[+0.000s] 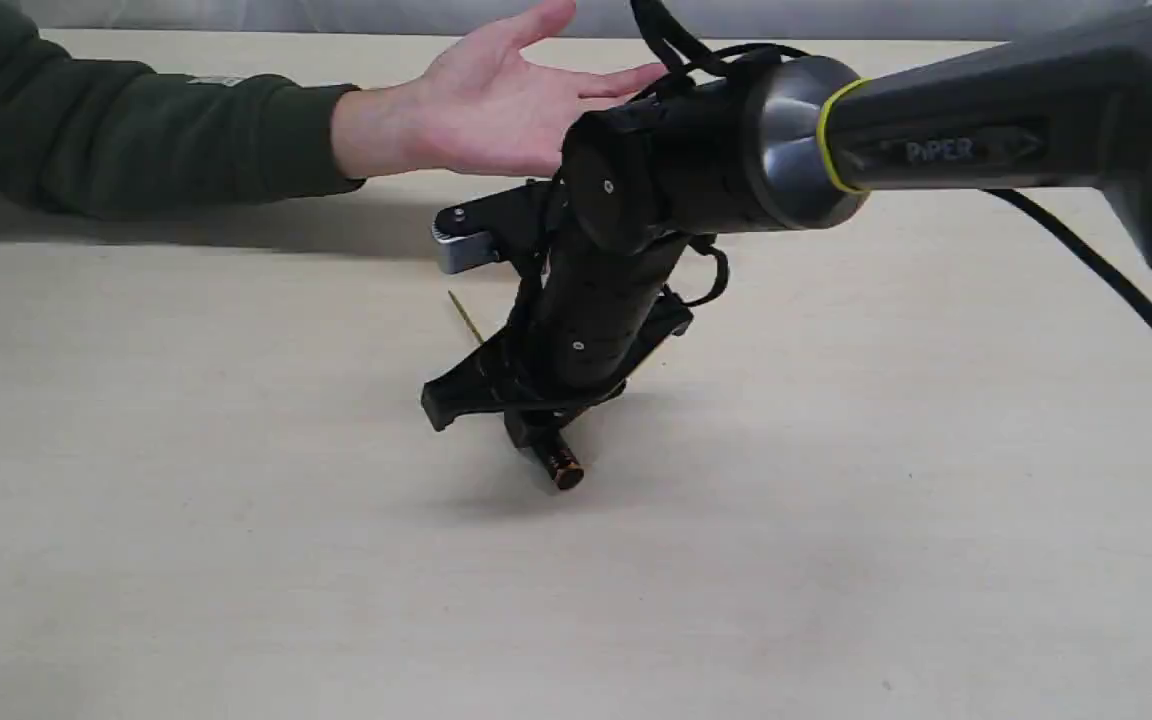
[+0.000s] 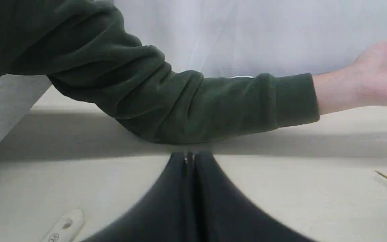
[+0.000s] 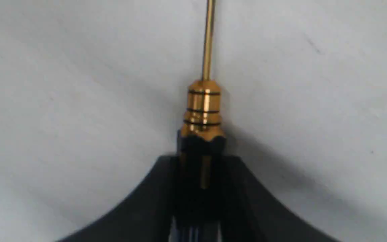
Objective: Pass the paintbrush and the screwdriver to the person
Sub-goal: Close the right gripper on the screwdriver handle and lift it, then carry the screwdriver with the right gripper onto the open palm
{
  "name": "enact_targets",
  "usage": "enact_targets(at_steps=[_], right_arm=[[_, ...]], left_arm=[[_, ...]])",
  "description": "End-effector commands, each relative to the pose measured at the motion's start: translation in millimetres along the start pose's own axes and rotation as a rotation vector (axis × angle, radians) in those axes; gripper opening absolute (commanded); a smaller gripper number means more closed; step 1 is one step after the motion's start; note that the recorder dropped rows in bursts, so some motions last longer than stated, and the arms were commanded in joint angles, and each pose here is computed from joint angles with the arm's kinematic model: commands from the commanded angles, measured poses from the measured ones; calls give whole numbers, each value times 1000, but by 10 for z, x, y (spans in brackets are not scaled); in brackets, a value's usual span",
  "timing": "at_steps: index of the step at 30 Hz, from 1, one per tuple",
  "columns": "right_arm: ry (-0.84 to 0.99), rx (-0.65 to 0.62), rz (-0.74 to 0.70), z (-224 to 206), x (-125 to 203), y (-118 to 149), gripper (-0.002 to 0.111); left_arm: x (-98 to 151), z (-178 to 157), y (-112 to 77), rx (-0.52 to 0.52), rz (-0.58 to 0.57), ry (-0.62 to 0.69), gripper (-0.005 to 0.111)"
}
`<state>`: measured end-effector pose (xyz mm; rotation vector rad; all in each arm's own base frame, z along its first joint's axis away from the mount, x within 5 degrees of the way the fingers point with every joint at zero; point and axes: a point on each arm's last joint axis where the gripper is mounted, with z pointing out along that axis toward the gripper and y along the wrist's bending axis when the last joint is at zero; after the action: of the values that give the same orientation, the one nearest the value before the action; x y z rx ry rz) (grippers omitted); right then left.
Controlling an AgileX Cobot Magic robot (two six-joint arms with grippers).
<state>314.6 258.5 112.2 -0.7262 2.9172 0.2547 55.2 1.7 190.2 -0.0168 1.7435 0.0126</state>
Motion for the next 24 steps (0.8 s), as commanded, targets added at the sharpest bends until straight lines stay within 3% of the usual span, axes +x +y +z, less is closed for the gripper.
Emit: enact_targets(at_steps=[1, 10, 19, 24], right_arm=[[87, 45, -53, 74, 106, -57, 4], [5, 8, -109, -301, 181, 8, 4], [-239, -45, -257, -959, 438, 460, 4], [-372, -43, -255, -1262, 414, 491, 4]], left_arm=[[-4, 0, -4, 7, -2, -11, 0], [-4, 0, -4, 7, -2, -11, 0], [-3, 0, -5, 8, -5, -10, 0], [-3, 0, -5, 8, -5, -10, 0]])
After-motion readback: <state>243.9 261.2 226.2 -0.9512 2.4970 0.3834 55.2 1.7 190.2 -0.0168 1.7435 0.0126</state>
